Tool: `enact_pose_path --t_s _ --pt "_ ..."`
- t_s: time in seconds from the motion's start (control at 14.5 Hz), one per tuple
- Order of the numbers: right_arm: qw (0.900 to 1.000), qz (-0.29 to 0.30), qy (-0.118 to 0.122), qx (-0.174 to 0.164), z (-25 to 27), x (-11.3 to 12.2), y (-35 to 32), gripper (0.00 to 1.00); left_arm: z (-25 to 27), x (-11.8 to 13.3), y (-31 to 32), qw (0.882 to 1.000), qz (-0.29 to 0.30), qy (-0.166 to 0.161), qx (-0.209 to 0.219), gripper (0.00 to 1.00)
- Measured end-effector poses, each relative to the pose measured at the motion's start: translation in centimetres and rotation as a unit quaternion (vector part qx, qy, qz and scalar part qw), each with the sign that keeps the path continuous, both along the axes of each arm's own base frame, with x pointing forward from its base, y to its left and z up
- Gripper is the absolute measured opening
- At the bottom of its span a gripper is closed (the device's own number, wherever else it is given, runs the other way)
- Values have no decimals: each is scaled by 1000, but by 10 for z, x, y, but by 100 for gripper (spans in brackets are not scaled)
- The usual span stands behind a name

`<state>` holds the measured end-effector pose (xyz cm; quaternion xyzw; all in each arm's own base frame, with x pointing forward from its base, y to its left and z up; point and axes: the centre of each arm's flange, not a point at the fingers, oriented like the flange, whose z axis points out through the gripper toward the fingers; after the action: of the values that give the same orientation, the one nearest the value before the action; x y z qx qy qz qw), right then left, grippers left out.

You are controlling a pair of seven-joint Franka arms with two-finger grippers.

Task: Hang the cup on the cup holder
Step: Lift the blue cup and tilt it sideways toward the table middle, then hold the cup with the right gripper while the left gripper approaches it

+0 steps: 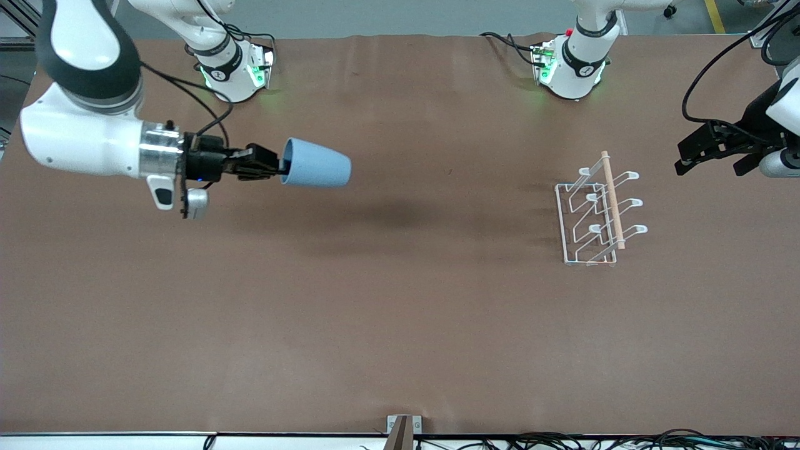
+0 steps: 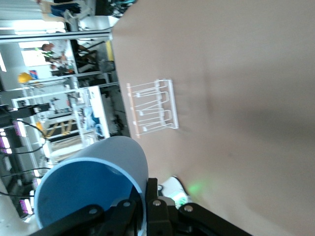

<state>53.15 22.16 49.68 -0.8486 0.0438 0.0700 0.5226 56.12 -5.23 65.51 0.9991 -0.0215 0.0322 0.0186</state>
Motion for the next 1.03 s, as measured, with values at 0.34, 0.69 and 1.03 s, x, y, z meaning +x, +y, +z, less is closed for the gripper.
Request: enact_pose_path --t_s 0.34,0.69,1.03 --pt "998 -25 1 52 6 -30 79 5 3 -1 -3 991 -130 -8 8 100" --pt "997 -40 4 71 10 -48 115 5 8 -6 -43 950 -312 -21 15 100" --pt "996 -39 8 77 10 -50 119 5 13 -9 -57 866 -498 -37 20 100"
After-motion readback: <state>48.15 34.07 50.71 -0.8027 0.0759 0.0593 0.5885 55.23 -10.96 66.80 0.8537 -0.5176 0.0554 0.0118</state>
